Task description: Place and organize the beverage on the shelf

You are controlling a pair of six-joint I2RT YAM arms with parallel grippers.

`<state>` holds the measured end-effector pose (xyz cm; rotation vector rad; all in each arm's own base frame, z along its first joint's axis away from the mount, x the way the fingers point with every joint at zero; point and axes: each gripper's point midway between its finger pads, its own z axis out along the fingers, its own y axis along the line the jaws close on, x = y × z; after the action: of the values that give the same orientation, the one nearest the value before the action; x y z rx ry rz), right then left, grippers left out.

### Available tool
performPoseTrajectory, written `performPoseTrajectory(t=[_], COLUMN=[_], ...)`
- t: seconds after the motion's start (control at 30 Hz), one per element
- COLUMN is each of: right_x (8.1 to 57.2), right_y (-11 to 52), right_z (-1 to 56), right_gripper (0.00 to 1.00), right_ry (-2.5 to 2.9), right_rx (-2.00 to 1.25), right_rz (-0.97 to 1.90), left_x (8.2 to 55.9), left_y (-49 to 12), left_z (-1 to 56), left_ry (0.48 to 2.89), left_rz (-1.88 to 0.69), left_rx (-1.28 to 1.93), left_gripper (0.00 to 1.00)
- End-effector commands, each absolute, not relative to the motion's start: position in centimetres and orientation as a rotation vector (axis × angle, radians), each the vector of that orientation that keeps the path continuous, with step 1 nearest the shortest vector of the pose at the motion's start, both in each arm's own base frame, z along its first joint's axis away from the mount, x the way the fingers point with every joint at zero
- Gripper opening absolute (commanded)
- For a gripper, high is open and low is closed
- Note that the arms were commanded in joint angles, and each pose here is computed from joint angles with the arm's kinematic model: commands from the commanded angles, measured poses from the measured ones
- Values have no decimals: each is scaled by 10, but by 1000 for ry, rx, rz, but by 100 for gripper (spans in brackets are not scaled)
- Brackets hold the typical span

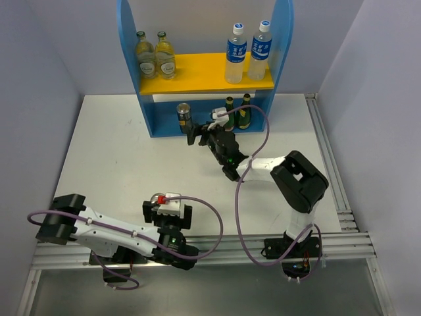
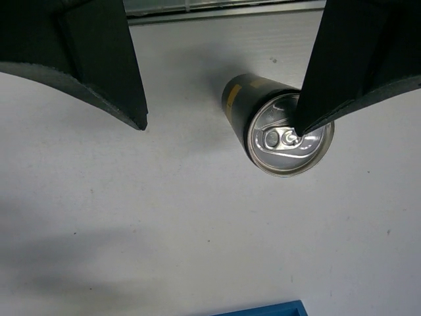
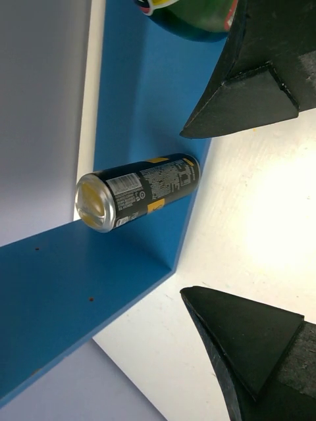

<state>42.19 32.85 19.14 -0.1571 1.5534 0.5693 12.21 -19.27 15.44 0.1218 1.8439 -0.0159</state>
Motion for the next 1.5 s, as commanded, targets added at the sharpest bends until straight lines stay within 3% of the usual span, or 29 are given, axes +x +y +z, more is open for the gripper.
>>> performPoseTrajectory(t=[0.0,0.53,0.97,1.47], right_x=[414,404,392,384], right_y=[323,321,310,303], right_z=[224,222,217,212], right_gripper=[100,100,100,100], right_ry=[1463,1469,1484,1489], right_rx=[-101,-86,-57,-28], right_rz=[617,650,662,672], left_x=[106,120,117,123], left_y=[-217,-196,-153,-170], left_z=[148,214,145,120], left_ry=[1977,1936,2114,2044], left_rz=[-171,-323,-201,-93], left_rx=[-73,-76,-211,-303], left_gripper=[99,99,99,99])
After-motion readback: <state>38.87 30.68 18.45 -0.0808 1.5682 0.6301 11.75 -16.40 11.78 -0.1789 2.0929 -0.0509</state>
